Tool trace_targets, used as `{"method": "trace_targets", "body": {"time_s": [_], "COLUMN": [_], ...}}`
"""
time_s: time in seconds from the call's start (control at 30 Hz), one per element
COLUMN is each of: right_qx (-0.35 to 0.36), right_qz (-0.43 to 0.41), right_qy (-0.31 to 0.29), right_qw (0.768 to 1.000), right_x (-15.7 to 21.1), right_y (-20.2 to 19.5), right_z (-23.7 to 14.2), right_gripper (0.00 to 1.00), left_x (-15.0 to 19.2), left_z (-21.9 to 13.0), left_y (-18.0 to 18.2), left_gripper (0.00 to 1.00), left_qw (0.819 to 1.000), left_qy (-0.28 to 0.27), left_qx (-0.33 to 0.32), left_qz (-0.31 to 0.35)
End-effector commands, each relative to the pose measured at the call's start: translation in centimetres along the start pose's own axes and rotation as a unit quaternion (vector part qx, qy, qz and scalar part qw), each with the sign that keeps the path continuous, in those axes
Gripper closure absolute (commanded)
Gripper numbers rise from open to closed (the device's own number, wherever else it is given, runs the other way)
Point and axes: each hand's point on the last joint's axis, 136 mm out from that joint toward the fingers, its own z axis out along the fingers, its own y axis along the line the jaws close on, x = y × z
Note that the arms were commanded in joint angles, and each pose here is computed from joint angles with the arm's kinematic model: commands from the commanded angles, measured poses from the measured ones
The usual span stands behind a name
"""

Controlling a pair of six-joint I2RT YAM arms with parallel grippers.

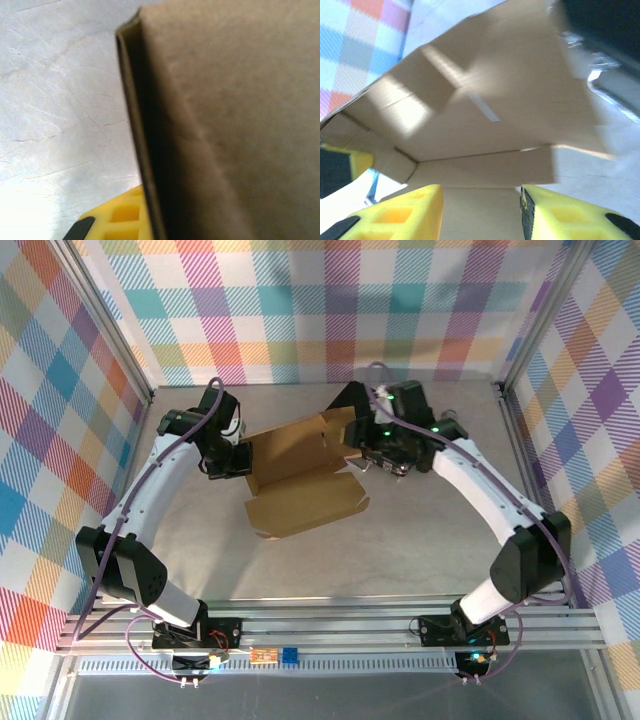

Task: Fold the paper box

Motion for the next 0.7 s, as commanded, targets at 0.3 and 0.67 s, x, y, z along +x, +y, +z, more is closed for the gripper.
{"method": "trace_targets", "body": {"time_s": [0.3,0.67], "right_qx": [0.001,0.019], "right_qz": [0.053,0.037], "right_qy": [0.072,0.093], "right_qw": [0.996,0.995], "right_x": [3.6,3.7], "right_y": [-2.6,-1.3], "right_z": [3.4,7.4], "right_gripper": [0.54,0.52], "left_x": [0.1,0.1], "left_z": [-1.6,-1.5], "left_y": [-1.4,-1.6], "left_gripper": [1.00,1.00], "left_qw": [1.000,0.999], "left_qy": [-0.007,-0.003], "left_qx": [0.027,0.032], "left_qz": [0.002,0.003]}}
